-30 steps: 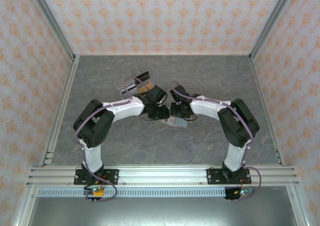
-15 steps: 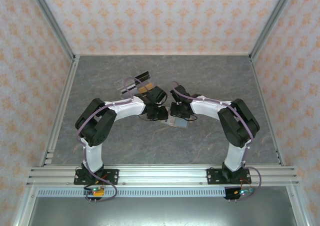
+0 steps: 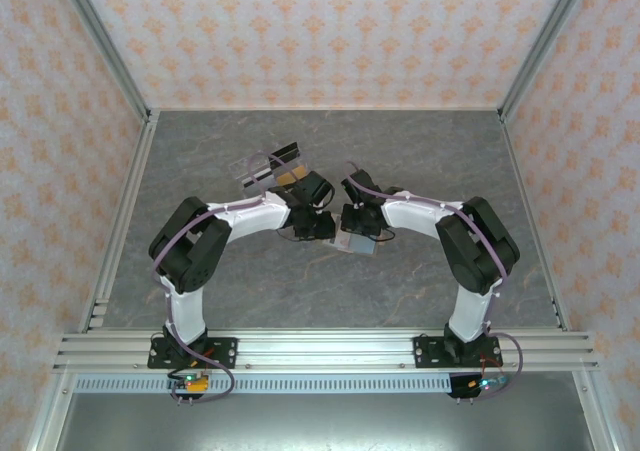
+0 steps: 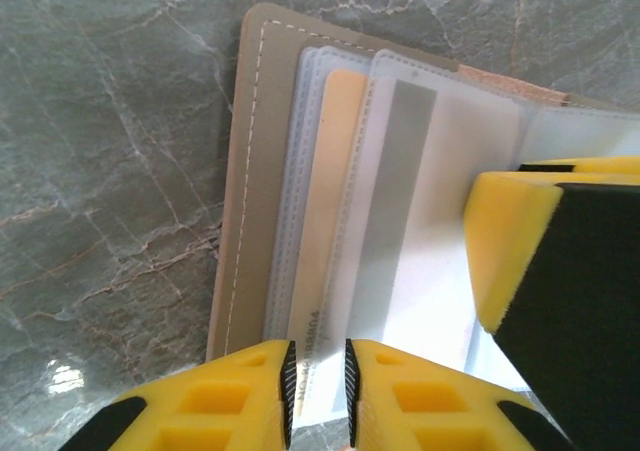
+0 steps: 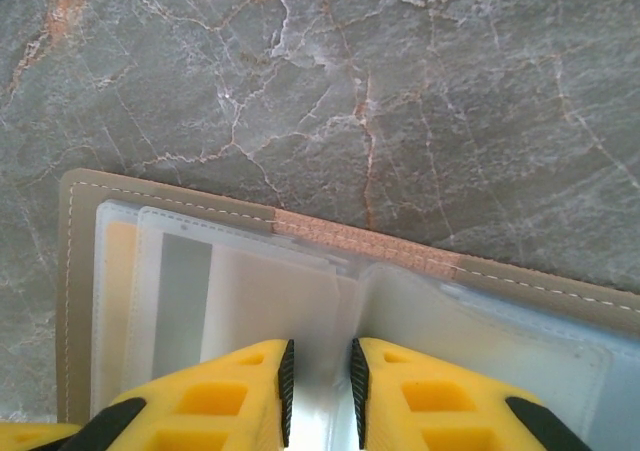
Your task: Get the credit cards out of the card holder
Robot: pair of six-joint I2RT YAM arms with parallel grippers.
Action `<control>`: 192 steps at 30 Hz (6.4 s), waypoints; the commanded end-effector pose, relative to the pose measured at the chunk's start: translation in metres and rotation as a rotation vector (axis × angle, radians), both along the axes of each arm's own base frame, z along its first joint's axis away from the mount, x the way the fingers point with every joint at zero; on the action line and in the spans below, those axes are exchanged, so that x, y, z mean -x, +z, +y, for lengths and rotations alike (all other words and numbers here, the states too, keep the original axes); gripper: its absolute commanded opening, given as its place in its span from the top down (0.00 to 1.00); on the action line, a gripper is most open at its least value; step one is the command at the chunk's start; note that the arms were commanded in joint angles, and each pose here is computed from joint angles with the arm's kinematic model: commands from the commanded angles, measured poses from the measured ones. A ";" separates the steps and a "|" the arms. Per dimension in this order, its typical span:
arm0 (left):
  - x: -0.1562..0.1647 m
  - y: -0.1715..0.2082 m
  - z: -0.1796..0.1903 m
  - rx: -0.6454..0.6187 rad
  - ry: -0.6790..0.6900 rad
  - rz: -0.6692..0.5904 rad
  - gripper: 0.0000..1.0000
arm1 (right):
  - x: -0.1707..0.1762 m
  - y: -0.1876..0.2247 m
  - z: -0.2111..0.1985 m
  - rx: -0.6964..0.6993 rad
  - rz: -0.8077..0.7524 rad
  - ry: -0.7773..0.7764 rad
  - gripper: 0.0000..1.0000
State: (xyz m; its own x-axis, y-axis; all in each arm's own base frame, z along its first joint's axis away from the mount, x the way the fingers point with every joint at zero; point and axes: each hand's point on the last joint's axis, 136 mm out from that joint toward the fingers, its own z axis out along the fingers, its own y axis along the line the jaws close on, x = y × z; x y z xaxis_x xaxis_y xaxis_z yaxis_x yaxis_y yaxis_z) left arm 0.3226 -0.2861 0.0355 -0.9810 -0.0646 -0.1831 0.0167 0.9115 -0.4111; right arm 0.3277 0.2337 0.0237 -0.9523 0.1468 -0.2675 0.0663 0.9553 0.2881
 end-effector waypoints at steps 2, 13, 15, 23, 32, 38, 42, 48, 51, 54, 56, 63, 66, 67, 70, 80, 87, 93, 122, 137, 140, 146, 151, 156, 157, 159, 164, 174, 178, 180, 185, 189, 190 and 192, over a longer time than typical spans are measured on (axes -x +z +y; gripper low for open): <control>0.003 0.018 -0.002 0.011 -0.032 -0.035 0.78 | 0.019 -0.029 -0.022 0.080 0.087 -0.029 0.75; 0.006 0.000 -0.007 0.020 -0.027 0.014 0.71 | 0.019 -0.029 -0.023 0.082 0.091 -0.031 0.75; 0.006 -0.001 -0.008 0.023 -0.027 0.014 0.71 | 0.019 -0.030 -0.023 0.082 0.094 -0.032 0.76; 0.008 -0.017 -0.004 -0.019 -0.019 0.045 0.71 | 0.018 -0.030 -0.023 0.079 0.093 -0.032 0.76; 0.010 -0.021 0.002 -0.057 -0.017 0.054 0.65 | 0.019 -0.031 -0.023 0.075 0.096 -0.033 0.76; 0.009 -0.016 0.013 -0.107 -0.010 0.026 0.64 | 0.020 -0.033 -0.024 0.076 0.102 -0.036 0.76; 0.010 -0.019 0.014 -0.112 -0.011 0.032 0.65 | 0.020 -0.033 -0.024 0.075 0.103 -0.038 0.76; 0.012 -0.020 0.019 -0.137 -0.014 0.031 0.69 | 0.021 -0.034 -0.024 0.075 0.104 -0.037 0.76; 0.013 -0.011 0.016 -0.106 -0.019 0.021 0.70 | 0.021 -0.034 -0.024 0.073 0.105 -0.041 0.76; 0.015 -0.013 0.019 -0.119 -0.015 0.025 0.71 | 0.021 -0.034 -0.024 0.071 0.104 -0.040 0.76; 0.016 -0.014 0.021 -0.123 -0.014 0.027 0.71 | 0.021 -0.034 -0.025 0.073 0.106 -0.043 0.76; 0.016 -0.017 0.014 -0.085 -0.003 0.034 0.69 | 0.021 -0.034 -0.023 0.069 0.106 -0.040 0.76; 0.016 -0.018 0.010 -0.068 -0.004 0.043 0.68 | 0.022 -0.035 -0.024 0.067 0.109 -0.043 0.76; 0.016 -0.018 0.009 -0.060 -0.005 0.045 0.68 | 0.022 -0.035 -0.024 0.065 0.108 -0.042 0.76; 0.016 -0.016 0.000 -0.007 -0.017 0.046 0.69 | 0.023 -0.035 -0.023 0.065 0.111 -0.041 0.76; 0.017 -0.020 -0.014 0.058 -0.025 0.084 0.70 | 0.022 -0.034 -0.023 0.054 0.107 -0.043 0.76; 0.015 -0.017 -0.018 0.084 -0.013 0.085 0.73 | 0.021 -0.029 -0.021 0.029 0.102 -0.048 0.76; 0.014 -0.013 -0.023 0.122 -0.008 0.084 0.76 | 0.016 -0.012 -0.018 -0.027 0.070 -0.058 0.73; 0.007 0.039 -0.097 0.440 -0.085 0.021 0.61 | 0.011 0.083 -0.088 -0.079 -0.219 -0.332 0.57; -0.001 0.030 -0.085 0.344 -0.037 -0.001 0.52 | 0.026 0.076 -0.091 -0.081 -0.184 -0.314 0.61; -0.006 0.026 -0.066 0.274 0.006 -0.023 0.59 | 0.026 0.067 -0.078 -0.093 -0.131 -0.256 0.67; -0.013 0.021 -0.058 0.263 0.061 -0.029 0.67 | 0.019 0.044 -0.067 -0.068 -0.059 -0.202 0.75; -0.015 0.012 -0.058 0.256 0.114 -0.005 0.72 | 0.017 0.026 -0.066 -0.018 -0.014 -0.170 0.75; -0.007 0.010 -0.061 0.231 0.116 0.011 0.72 | 0.016 0.010 -0.070 0.026 0.001 -0.155 0.75; -0.006 0.010 -0.063 0.224 0.109 0.016 0.73 | 0.016 0.007 -0.069 0.031 0.003 -0.148 0.73; -0.004 0.010 -0.066 0.222 0.099 0.022 0.73 | 0.015 0.002 -0.068 0.043 0.018 -0.129 0.71; -0.003 0.007 -0.066 0.201 0.090 0.030 0.73 | 0.015 -0.008 -0.065 0.045 0.043 -0.114 0.69; -0.011 -0.003 -0.066 0.178 0.104 0.029 0.75 | 0.018 -0.007 -0.056 -0.013 0.063 -0.120 0.71; -0.015 -0.001 -0.074 0.223 0.108 0.025 0.77 | 0.021 -0.001 -0.058 -0.032 0.053 -0.141 0.73; -0.016 0.000 -0.073 0.227 0.112 0.019 0.77 | 0.023 0.003 -0.059 -0.035 0.050 -0.143 0.74; -0.016 -0.002 -0.073 0.238 0.115 0.023 0.78 | 0.025 0.007 -0.057 -0.056 0.045 -0.146 0.77; -0.016 -0.005 -0.073 0.260 0.127 0.034 0.78 | 0.027 0.006 -0.058 -0.059 0.047 -0.149 0.77; -0.016 -0.004 -0.074 0.270 0.129 0.035 0.79 | 0.027 0.005 -0.058 -0.059 0.050 -0.152 0.77; -0.016 -0.003 -0.075 0.292 0.133 0.040 0.79 | 0.028 0.004 -0.059 -0.058 0.051 -0.156 0.77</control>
State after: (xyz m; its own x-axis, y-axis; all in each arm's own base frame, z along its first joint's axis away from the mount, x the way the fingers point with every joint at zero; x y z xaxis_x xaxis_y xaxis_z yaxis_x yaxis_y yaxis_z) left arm 0.3325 -0.3604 0.0340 -0.9721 -0.2080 -0.1087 -0.0956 0.7740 -0.6260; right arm 0.3089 0.1789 0.0287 -0.9293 0.2932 -0.2245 0.2082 0.9182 0.3371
